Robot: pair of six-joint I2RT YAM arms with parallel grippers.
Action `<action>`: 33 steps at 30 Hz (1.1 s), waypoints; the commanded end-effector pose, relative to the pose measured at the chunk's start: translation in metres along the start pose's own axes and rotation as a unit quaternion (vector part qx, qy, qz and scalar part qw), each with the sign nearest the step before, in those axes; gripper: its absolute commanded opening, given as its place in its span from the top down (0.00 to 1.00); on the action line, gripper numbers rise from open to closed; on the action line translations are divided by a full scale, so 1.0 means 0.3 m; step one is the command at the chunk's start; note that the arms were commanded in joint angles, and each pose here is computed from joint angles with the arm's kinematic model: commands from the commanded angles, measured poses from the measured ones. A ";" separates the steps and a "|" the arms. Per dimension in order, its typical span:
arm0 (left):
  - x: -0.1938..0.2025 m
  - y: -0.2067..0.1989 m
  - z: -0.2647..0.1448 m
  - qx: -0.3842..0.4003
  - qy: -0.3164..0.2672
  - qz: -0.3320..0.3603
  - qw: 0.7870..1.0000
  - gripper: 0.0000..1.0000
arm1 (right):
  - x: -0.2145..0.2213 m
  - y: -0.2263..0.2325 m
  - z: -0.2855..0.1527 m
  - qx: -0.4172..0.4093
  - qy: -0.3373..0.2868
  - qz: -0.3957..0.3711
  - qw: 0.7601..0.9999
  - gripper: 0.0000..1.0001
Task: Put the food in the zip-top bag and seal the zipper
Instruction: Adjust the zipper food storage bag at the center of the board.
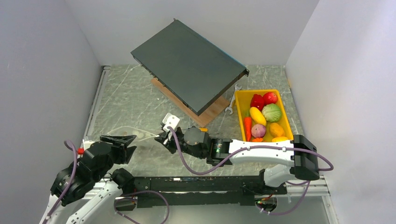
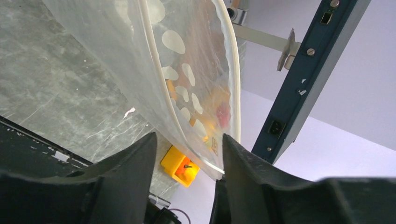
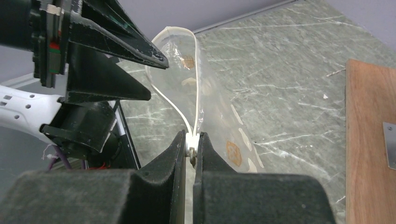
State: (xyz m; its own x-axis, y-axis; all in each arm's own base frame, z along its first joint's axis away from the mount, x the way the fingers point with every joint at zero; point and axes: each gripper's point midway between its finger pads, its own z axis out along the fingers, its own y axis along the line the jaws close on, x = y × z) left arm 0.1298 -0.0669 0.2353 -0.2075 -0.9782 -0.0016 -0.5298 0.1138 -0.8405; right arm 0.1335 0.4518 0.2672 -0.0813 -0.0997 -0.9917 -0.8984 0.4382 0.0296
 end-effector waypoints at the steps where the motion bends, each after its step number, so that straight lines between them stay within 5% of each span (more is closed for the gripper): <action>1: -0.020 -0.007 0.013 0.013 -0.016 -0.032 0.999 0.46 | -0.104 0.033 -0.005 -0.020 -0.046 0.022 0.998 1.00; 9: -0.063 0.013 0.014 0.003 -0.050 -0.017 0.999 0.67 | -0.091 0.055 0.002 -0.032 -0.039 0.033 0.998 1.00; 13: -0.092 -0.027 -0.002 0.022 -0.074 0.033 0.996 0.90 | -0.083 0.057 -0.002 -0.035 -0.028 0.036 0.998 0.99; 15: -0.121 -0.043 -0.018 0.016 -0.098 0.066 0.993 0.99 | -0.072 0.049 -0.004 -0.027 -0.022 0.038 0.999 0.90; 20: -0.192 -0.134 -0.081 0.015 -0.154 0.199 0.968 1.00 | -0.068 0.035 -0.017 -0.019 -0.015 0.041 0.999 0.67; 25: -0.173 -0.273 -0.095 0.018 -0.149 0.405 0.902 1.00 | -0.092 0.008 -0.047 -0.010 -0.020 0.047 0.999 0.47; 29: -0.160 -0.289 -0.051 -0.044 -0.115 0.570 0.812 1.00 | -0.106 -0.038 -0.079 0.009 -0.015 0.056 0.998 0.43; 33: -0.177 -0.279 0.014 -0.108 -0.083 0.707 0.694 1.00 | -0.110 -0.105 -0.135 0.036 -0.013 0.076 0.996 0.42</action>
State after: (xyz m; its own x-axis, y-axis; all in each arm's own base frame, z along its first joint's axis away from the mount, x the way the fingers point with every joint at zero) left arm 0.1778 -0.0342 0.3137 -0.4473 -0.3263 -0.8328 -0.2147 0.9430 -0.2541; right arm 0.1346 0.4307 0.2768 -0.1762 -0.0837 -0.9808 -0.8837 0.4523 0.1202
